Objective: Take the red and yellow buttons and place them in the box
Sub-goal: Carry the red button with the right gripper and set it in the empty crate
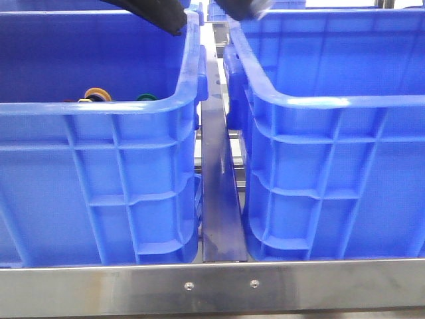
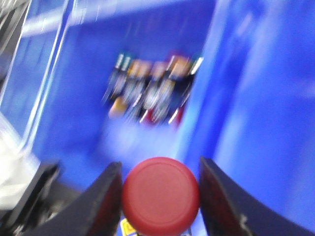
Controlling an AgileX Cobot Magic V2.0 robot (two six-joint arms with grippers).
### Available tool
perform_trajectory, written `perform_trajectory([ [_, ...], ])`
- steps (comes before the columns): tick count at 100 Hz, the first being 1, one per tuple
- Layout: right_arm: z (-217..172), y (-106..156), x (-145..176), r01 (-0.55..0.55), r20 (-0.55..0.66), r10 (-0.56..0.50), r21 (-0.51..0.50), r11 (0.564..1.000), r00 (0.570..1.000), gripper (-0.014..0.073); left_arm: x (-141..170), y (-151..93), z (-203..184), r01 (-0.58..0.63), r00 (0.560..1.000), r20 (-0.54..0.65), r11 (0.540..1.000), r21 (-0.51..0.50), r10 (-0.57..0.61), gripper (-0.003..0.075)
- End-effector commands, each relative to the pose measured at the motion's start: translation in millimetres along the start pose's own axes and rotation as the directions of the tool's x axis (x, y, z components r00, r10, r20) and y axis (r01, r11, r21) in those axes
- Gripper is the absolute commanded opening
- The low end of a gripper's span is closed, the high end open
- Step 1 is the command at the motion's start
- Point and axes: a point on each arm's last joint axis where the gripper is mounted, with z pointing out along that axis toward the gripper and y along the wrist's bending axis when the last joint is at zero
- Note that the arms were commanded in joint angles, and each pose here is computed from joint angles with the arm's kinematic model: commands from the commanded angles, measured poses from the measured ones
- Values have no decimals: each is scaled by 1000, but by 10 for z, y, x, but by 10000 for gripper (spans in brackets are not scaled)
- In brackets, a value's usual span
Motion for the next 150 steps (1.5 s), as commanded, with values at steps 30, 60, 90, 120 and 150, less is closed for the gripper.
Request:
perform_trajectory([
  [30, -392, -259, -119, 191, 317, -332, 403, 895, 888, 227, -160, -51, -175, 0, 993, 119, 1000, 22, -2, 484],
  [60, -225, -792, 5, 76, 367, -365, 607, 791, 856, 227, -158, -54, -175, 6, 993, 117, 1000, 26, -9, 483],
  [90, 197, -1067, -27, 91, 330, -426, 692, 716, 843, 227, -157, -62, -175, 20, 993, 115, 999, 36, -24, 483],
  [120, 616, -1340, -119, 98, 291, -424, 717, 691, 858, 227, -157, -62, -175, 20, 993, 115, 999, 36, -24, 482],
  [150, 811, -1494, -134, 101, 267, -410, 722, 684, 872, 227, -157, -62, -175, 20, 993, 115, 999, 36, -24, 482],
])
